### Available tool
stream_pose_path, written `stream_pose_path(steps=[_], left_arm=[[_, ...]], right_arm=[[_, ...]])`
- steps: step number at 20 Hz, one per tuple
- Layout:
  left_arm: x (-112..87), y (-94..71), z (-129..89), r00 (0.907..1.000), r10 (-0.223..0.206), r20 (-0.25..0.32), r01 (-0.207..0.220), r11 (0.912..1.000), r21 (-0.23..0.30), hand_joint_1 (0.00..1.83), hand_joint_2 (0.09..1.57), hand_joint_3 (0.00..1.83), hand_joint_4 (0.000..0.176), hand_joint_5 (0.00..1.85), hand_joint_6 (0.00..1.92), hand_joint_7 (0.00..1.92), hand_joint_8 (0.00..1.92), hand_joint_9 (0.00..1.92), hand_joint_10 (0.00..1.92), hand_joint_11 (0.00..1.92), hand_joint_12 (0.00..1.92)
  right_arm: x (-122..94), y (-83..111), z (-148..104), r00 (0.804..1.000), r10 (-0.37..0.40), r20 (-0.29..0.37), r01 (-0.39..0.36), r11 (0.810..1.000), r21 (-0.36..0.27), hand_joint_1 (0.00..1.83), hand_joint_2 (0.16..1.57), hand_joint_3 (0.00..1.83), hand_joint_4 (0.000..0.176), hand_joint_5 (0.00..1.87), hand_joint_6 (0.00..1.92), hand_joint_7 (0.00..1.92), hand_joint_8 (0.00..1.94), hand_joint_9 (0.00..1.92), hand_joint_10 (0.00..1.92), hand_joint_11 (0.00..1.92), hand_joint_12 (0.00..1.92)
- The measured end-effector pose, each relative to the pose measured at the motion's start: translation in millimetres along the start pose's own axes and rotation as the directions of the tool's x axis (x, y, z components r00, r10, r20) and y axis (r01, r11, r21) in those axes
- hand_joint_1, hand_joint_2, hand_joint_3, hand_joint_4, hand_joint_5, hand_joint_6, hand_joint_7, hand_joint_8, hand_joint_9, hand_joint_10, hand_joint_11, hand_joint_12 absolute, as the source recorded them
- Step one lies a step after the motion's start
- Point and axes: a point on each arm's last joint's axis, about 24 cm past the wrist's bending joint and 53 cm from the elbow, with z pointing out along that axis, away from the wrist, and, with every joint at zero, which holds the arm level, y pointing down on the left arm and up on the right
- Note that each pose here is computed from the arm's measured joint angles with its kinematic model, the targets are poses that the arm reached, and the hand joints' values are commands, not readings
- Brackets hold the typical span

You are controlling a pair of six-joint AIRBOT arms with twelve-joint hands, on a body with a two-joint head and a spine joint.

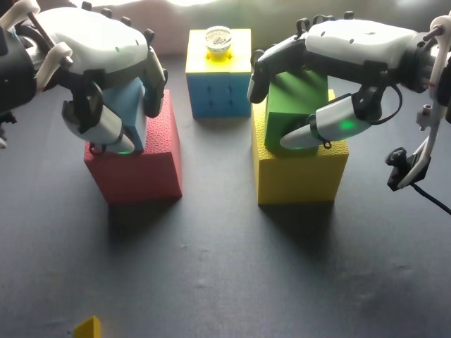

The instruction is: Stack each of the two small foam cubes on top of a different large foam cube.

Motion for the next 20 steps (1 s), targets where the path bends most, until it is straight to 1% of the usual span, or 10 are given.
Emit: stream_pose_path(steps=[1, 9, 10, 13, 14, 16, 17, 18, 19, 20], left_arm=[[0.4, -0.7, 0.4, 1.0, -0.004, -0.002, 0.004, 1.0, 0.003, 1.35, 1.13, 0.0, 0.0, 0.99, 0.7, 0.95, 1.21, 0.79, 1.5, 0.6, 1.86], [6.3, -0.5, 3.8, 0.9996, -0.022, -0.019, 0.022, 0.9997, 0.011, 1.26, 1.12, 0.0, 0.0, 1.03, 0.74, 0.95, 1.27, 0.78, 1.46, 0.58, 1.87], [5.8, 1.5, 4.9, 0.9994, -0.03, -0.019, 0.03, 0.9995, 0.007, 1.35, 1.13, 0.0, 0.0, 1.0, 0.74, 0.95, 1.19, 0.79, 1.48, 0.56, 1.85], [9.8, 0.9, 9.7, 0.9988, -0.038, -0.032, 0.038, 0.9991, 0.015, 1.36, 1.16, 0.0, 0.0, 0.89, 1.01, 0.9, 1.14, 0.76, 1.48, 0.5, 1.77], [10.6, -0.2, 11.1, 0.9987, -0.038, -0.034, 0.039, 0.9991, 0.019, 1.36, 1.16, 0.0, 0.0, 0.9, 0.97, 0.9, 1.16, 0.77, 1.48, 0.51, 1.76], [13.5, -0.5, 11.3, 0.9984, -0.038, -0.041, 0.039, 0.999, 0.021, 1.18, 1.23, 0.0, 0.0, 0.68, 1.32, 0.86, 1.3, 0.63, 1.26, 0.32, 1.79], [16.0, 0.5, 11.3, 0.9981, -0.04, -0.047, 0.041, 0.999, 0.019, 1.28, 1.2, 0.0, 0.0, 0.58, 0.9, 0.81, 1.3, 0.6, 1.22, 0.27, 1.76], [17.2, 0.6, 11.3, 0.9979, -0.042, -0.05, 0.043, 0.9989, 0.02, 1.1, 1.15, 0.0, 0.0, 0.6, 0.65, 0.73, 0.85, 0.57, 1.12, 0.23, 1.69], [17.5, -0.2, 11.7, 0.9979, -0.041, -0.05, 0.042, 0.9989, 0.021, 1.02, 1.17, 0.0, 0.0, 0.56, 0.45, 0.68, 0.57, 0.51, 1.01, 0.14, 1.65], [17.5, 0.2, 12.5, 0.9979, -0.04, -0.05, 0.041, 0.999, 0.02, 0.96, 1.18, 0.0, 0.0, 0.56, 0.33, 0.68, 0.42, 0.5, 0.91, 0.11, 1.61]], right_arm=[[0.2, 0.1, 0.1, 1.0, -0.001, 0.0, 0.001, 1.0, 0.0, 1.19, 1.2, 0.0, 0.0, 0.85, 1.04, 0.8, 1.42, 0.69, 0.94, 0.3, 1.44], [0.5, -0.4, 0.0, 1.0, -0.002, -0.002, 0.002, 1.0, 0.002, 1.17, 1.22, 0.0, 0.0, 0.84, 1.09, 0.75, 1.46, 0.64, 1.01, 0.27, 1.47], [0.6, -0.5, 0.1, 1.0, -0.002, -0.002, 0.002, 1.0, 0.002, 1.17, 1.22, 0.0, 0.0, 0.84, 1.1, 0.76, 1.45, 0.64, 1.01, 0.27, 1.47], [0.6, -0.9, 0.0, 1.0, -0.001, -0.003, 0.001, 1.0, 0.003, 1.16, 1.22, 0.0, 0.0, 0.79, 1.16, 0.78, 1.42, 0.64, 1.01, 0.25, 1.47], [0.6, -0.8, 0.0, 1.0, -0.001, -0.003, 0.001, 1.0, 0.003, 1.16, 1.23, 0.0, 0.0, 0.76, 1.23, 0.8, 1.37, 0.66, 0.96, 0.27, 1.46], [0.5, -0.9, 0.0, 1.0, 0.0, -0.003, 0.0, 1.0, 0.003, 1.14, 1.27, 0.0, 0.0, 0.64, 1.4, 0.78, 1.4, 0.63, 0.75, 0.18, 1.47], [0.8, -0.8, 0.1, 1.0, -0.002, -0.003, 0.002, 1.0, 0.003, 1.04, 1.27, 0.0, 0.0, 0.67, 1.42, 0.75, 0.65, 0.66, 0.6, 0.19, 1.41], [0.7, -0.9, 0.0, 1.0, -0.002, -0.003, 0.002, 1.0, 0.004, 0.94, 1.28, 0.0, 0.0, 0.58, 0.57, 0.73, 0.26, 0.65, 0.41, 0.15, 1.33], [1.4, -1.2, 0.0, 1.0, -0.014, -0.006, 0.014, 1.0, 0.005, 0.93, 1.25, 0.0, 0.0, 0.62, 0.19, 0.73, 0.08, 0.65, 0.24, 0.13, 1.28], [2.8, -2.8, -0.2, 1.0, -0.014, -0.01, 0.014, 1.0, 0.009, 0.92, 1.25, 0.0, 0.0, 0.64, 0.06, 0.72, 0.02, 0.68, 0.12, 0.11, 1.27]])
